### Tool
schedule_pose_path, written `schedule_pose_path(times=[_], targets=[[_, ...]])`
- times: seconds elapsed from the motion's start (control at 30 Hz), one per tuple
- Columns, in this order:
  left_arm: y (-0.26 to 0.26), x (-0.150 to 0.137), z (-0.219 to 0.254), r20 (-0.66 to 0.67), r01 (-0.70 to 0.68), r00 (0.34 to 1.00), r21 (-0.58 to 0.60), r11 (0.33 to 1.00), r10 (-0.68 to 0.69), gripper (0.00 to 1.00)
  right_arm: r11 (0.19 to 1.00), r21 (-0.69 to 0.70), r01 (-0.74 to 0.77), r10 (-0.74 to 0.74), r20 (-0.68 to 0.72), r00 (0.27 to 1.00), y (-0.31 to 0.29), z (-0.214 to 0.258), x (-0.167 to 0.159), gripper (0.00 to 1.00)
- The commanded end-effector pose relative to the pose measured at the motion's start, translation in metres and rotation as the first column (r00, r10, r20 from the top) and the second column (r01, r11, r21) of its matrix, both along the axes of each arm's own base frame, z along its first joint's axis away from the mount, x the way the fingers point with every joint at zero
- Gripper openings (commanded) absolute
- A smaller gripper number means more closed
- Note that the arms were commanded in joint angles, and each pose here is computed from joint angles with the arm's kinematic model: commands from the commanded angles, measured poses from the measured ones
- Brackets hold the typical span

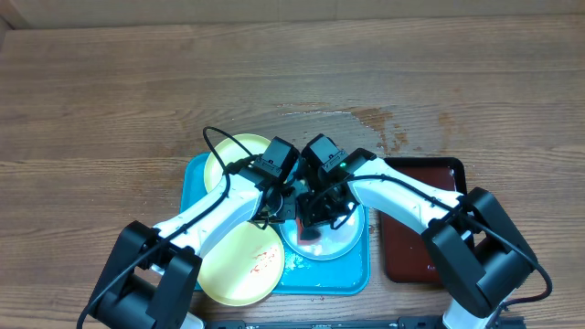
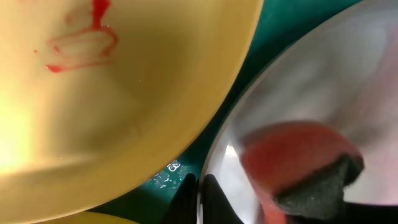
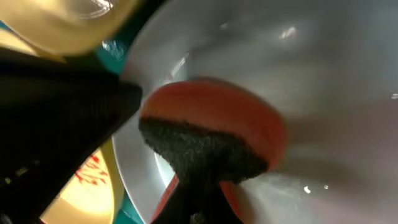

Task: Clean dirty plates on tray and stack at the side
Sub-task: 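Scrub the white plate with the sponge while left gripper holds rim, then lift the sponge away from the plate with the right gripper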

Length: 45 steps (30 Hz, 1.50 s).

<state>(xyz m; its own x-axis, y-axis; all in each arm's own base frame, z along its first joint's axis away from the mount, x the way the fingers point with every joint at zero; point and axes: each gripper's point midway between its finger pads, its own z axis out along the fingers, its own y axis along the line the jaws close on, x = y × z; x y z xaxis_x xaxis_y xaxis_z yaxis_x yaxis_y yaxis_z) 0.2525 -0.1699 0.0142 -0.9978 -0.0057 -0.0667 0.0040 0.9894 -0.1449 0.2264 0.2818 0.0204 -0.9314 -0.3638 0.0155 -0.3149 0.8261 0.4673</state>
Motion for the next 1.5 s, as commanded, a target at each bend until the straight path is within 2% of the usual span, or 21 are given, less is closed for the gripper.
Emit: schedule_pose_path(times=[0.0,0.27,0.47,0.57,0.67,0.8,0.9,1.1,1.17,1.3,1.47], targets=[[0.0,-0.002,-0.003,-0.012,-0.004,1.0,0.001,1.0,0.004,0.04,0.991,-0.059,0.123,-0.122,0.011,0.992,-0.006,-0.006,0.011,0.04],[0.001,-0.003,-0.003,-0.016,-0.004,1.0,0.002,1.0,0.004,0.04,0.91,-0.188,0.369,-0.361,0.078,0.929,-0.048,-0.015,0.047,0.04],[0.0,-0.003,-0.003,-0.018,-0.003,1.0,0.001,1.0,0.003,0.04,0.85,-0.264,0.457,-0.462,0.047,0.886,-0.09,-0.018,0.055,0.04],[0.0,-0.003,-0.003,-0.016,-0.003,1.0,0.001,1.0,0.003,0.04,0.864,-0.296,0.408,-0.42,0.024,0.907,-0.102,-0.018,0.047,0.04],[0.0,-0.003,-0.003,-0.016,-0.003,1.0,0.0,1.0,0.003,0.04,0.925,-0.279,0.26,-0.273,-0.01,0.962,-0.099,-0.017,0.032,0.04],[0.0,-0.003,-0.003,-0.014,-0.003,1.0,-0.001,1.0,0.003,0.04,0.993,-0.119,-0.004,-0.01,-0.113,0.994,-0.071,-0.005,-0.003,0.04],[0.0,-0.002,-0.003,-0.013,-0.004,1.0,-0.001,1.0,0.004,0.04,0.993,-0.107,-0.051,0.037,-0.129,0.991,-0.065,-0.004,-0.013,0.04],[0.0,-0.002,-0.003,-0.01,0.004,1.0,0.001,1.0,-0.004,0.04,0.996,-0.059,-0.073,0.066,-0.11,0.992,-0.049,-0.002,-0.015,0.04],[0.0,-0.001,-0.003,-0.007,0.007,1.0,0.0,1.0,-0.007,0.04,0.998,-0.057,-0.035,0.03,-0.094,0.995,-0.046,-0.001,-0.008,0.04],[0.0,-0.001,-0.003,-0.006,0.01,1.0,0.0,1.0,-0.01,0.04,0.968,-0.19,0.163,-0.169,-0.013,0.986,-0.064,-0.002,0.019,0.04],[0.0,-0.001,-0.003,-0.007,0.01,1.0,-0.001,1.0,-0.01,0.04,0.942,-0.234,0.24,-0.223,0.096,0.97,-0.081,0.02,0.037,0.04]])
